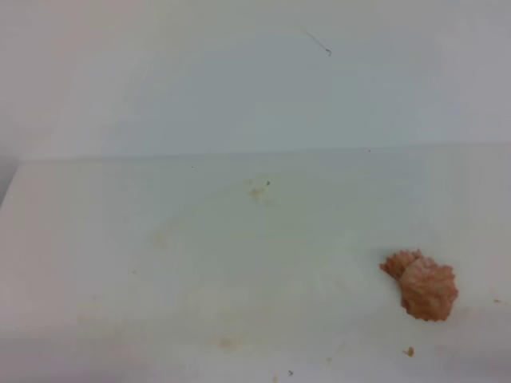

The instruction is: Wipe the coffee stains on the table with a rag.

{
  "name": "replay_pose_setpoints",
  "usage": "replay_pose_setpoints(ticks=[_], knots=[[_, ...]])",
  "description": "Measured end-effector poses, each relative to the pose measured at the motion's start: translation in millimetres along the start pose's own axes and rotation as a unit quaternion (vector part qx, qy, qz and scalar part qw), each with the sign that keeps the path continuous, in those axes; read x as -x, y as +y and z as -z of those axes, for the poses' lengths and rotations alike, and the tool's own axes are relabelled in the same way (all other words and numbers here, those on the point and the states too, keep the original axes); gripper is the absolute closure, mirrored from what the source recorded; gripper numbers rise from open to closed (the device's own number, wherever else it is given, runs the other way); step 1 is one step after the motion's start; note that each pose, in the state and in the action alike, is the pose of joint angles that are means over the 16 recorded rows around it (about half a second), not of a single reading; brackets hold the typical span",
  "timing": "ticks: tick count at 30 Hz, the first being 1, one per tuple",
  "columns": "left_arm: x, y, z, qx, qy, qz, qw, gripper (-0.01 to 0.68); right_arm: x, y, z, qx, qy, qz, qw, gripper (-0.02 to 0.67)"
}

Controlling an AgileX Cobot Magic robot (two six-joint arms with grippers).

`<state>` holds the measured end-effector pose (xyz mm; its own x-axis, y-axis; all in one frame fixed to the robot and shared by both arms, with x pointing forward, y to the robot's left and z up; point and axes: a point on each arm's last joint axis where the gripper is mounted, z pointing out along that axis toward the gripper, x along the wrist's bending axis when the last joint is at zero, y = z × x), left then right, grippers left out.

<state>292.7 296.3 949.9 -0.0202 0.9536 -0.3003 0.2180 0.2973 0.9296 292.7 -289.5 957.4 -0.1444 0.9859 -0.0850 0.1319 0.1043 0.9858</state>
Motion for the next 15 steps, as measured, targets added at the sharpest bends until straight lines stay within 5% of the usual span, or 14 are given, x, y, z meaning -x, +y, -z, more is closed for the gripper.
replay_pose_setpoints(ticks=[15], knots=[[0.0,0.0,0.0,0.0,0.0,0.0,1.0,0.672,8.3,-7.3,0.6,-0.036,-0.057,-0.04,0.997,0.652]])
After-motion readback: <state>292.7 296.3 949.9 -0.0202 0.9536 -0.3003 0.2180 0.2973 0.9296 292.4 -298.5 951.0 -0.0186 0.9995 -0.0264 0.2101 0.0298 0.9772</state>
